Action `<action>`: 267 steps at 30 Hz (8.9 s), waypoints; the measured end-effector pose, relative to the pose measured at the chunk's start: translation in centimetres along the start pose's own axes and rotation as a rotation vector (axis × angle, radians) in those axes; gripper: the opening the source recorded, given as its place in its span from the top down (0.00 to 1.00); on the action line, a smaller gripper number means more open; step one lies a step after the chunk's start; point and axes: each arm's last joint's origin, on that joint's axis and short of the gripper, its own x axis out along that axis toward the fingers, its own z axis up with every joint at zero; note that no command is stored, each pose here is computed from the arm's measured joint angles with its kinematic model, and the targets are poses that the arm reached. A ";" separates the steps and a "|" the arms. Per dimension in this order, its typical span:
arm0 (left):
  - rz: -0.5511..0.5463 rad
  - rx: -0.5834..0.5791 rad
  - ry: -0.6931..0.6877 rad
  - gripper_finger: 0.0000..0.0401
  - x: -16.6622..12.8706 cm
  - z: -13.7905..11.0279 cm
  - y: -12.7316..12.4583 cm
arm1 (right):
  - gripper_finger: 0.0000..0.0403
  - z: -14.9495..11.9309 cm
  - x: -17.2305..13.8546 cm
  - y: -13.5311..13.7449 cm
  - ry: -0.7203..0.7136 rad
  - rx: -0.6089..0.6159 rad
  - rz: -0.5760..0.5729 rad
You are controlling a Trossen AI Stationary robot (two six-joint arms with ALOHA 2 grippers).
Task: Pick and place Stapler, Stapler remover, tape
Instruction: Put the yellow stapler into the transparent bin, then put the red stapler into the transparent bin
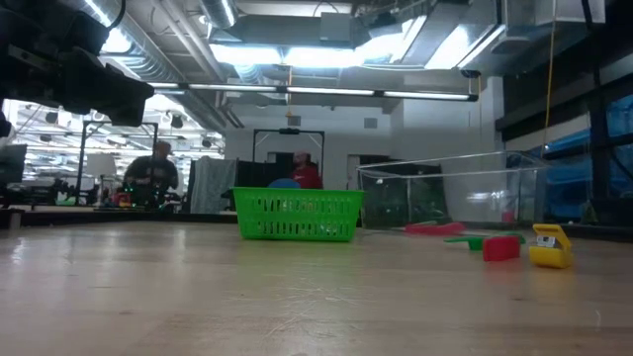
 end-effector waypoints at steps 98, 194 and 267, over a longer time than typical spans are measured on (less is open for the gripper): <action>0.000 0.000 0.002 0.98 0.0 0.0 0.0 | 0.85 -9.1 4.7 0.0 0.509 0.021 0.077; 0.000 0.000 0.002 0.99 0.0 0.0 0.0 | 0.46 -11.0 -3.1 -24.4 0.470 0.766 -0.510; 0.000 0.000 0.002 0.98 0.0 0.0 0.0 | 0.46 -4.3 5.4 -7.9 0.595 -0.254 0.196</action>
